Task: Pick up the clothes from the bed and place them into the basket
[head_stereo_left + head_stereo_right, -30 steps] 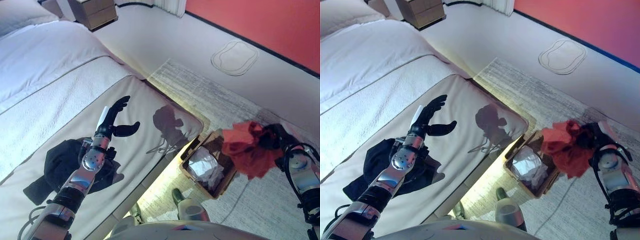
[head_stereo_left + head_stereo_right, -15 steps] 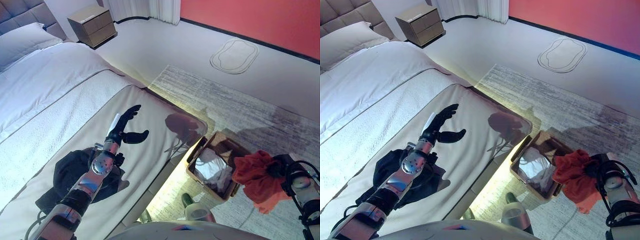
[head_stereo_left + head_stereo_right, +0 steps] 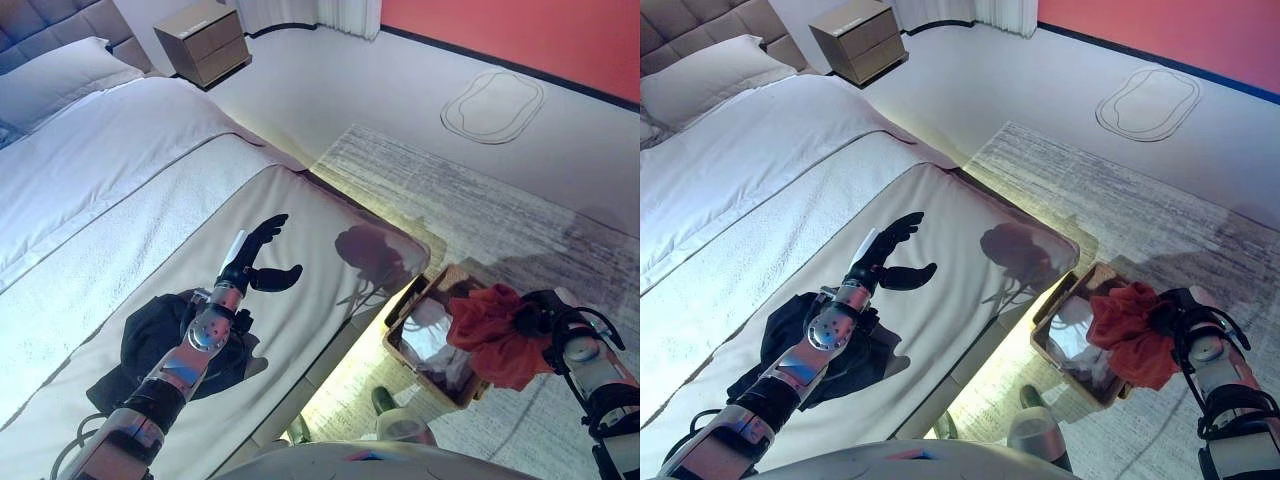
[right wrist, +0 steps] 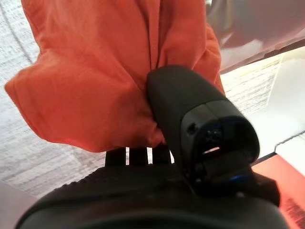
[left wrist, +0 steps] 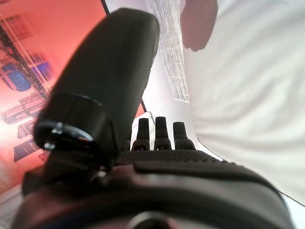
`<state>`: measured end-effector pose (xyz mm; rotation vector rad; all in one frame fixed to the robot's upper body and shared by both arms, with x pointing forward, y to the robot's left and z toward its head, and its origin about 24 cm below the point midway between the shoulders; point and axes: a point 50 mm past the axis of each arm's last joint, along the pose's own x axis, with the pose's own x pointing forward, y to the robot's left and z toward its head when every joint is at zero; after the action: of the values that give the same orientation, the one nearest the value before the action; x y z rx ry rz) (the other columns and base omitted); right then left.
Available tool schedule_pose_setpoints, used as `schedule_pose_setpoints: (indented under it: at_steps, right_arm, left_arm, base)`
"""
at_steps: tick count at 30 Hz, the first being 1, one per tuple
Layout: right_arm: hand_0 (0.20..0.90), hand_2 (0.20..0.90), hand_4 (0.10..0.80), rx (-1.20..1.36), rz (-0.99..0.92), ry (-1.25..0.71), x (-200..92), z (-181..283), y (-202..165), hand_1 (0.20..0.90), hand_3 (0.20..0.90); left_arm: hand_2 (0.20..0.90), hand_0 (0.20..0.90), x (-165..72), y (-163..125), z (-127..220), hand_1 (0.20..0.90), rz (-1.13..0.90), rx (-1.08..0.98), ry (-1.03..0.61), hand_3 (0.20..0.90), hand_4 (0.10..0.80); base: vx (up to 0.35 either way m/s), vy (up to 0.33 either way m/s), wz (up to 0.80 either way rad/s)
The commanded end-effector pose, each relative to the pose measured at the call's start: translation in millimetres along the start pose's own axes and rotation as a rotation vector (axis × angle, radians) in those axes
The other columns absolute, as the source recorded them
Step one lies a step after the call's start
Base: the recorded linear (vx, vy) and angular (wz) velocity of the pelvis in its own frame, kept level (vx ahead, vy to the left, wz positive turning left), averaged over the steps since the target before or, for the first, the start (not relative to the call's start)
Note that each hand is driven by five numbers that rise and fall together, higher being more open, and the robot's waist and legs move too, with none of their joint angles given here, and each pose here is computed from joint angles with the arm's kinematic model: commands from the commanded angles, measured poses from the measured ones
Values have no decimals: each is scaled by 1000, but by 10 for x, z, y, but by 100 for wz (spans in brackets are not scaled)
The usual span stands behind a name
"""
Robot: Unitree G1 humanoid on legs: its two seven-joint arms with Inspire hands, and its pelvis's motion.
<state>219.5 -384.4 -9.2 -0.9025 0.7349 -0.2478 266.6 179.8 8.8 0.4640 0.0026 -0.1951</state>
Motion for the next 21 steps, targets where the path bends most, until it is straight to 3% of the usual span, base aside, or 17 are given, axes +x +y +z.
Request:
schedule_pose_setpoints:
  at_steps: [1, 15, 21]
  right_arm:
    - [900, 900, 800, -3, -189, -123, 72, 421, -451, 900, 900]
    - [900, 900, 800, 3, -207, -103, 65, 392, -428, 900, 900]
    - [900, 900, 800, -5, -234, -173, 54, 616, -469, 900, 900]
  left_arm:
    - [900, 900, 198, 193, 369, 900, 64, -21, -187, 900, 800]
    - [900, 900, 181, 251, 402, 900, 71, -19, -208, 900, 800]
    - [900, 900, 186, 265, 399, 900, 102, -22, -206, 900, 800]
  base:
    - [0, 0, 0]
    - [0, -8, 5]
    - [13, 3, 9]
